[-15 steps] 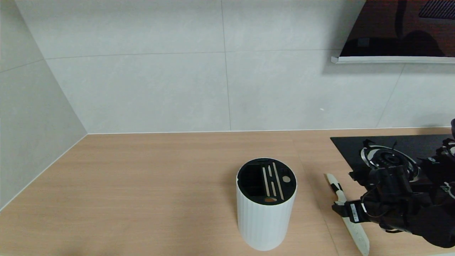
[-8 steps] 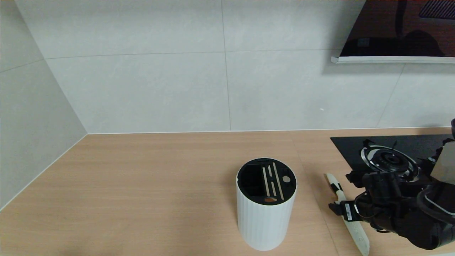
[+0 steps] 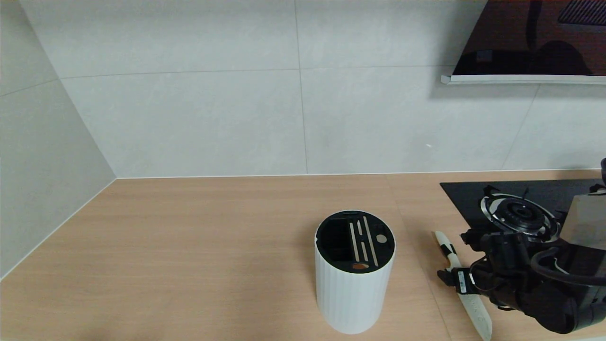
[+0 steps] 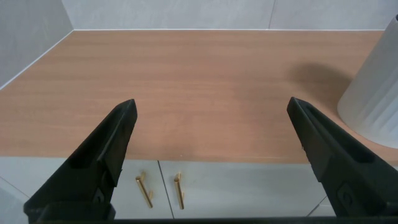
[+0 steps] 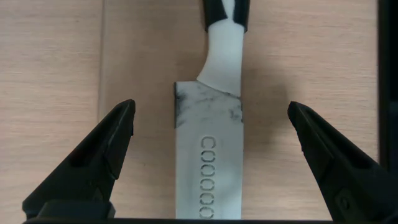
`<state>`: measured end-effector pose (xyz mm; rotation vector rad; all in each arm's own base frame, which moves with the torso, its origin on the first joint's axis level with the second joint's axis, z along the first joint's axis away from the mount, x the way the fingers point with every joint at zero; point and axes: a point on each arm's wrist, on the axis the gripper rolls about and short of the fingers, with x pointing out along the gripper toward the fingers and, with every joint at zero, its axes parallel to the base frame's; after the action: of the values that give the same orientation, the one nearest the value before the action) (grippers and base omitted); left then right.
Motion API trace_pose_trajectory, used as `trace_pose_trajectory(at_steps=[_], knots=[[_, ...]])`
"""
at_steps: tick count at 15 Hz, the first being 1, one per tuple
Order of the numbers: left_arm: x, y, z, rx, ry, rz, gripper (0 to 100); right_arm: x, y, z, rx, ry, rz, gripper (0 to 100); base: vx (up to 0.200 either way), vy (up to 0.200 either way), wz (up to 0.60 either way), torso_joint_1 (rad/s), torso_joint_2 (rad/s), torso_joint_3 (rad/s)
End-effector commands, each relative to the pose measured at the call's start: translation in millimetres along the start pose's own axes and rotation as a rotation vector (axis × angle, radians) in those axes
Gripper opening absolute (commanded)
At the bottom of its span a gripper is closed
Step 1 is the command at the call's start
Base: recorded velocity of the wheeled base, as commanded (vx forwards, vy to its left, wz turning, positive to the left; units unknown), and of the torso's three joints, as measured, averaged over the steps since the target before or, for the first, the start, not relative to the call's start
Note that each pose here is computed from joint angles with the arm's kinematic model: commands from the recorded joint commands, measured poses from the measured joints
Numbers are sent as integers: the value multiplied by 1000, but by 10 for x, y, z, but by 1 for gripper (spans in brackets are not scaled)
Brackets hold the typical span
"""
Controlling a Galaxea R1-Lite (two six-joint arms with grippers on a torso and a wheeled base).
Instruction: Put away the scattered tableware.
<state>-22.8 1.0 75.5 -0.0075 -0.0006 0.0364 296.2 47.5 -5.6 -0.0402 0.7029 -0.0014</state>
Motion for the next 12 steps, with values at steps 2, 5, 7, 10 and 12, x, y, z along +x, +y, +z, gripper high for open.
trace_pose_trajectory(at_steps=[2,5,7,10,12], knots=[[0,0,0,0,0,0,100,9,-7,-11,1,5,-2,100,0,0,0,0,0,0],[0,0,0,0,0,0,100,32,-6,-35,-1,12,-3,100,0,0,0,0,0,0],[0,0,0,0,0,0,100,50,-28,-52,3,20,-9,100,0,0,0,0,0,0],[0,0,0,0,0,0,100,55,-46,-54,7,22,-14,100,0,0,0,0,0,0],[0,0,0,0,0,0,100,57,-46,-58,7,24,-14,0,0,0,0,0,0,0]])
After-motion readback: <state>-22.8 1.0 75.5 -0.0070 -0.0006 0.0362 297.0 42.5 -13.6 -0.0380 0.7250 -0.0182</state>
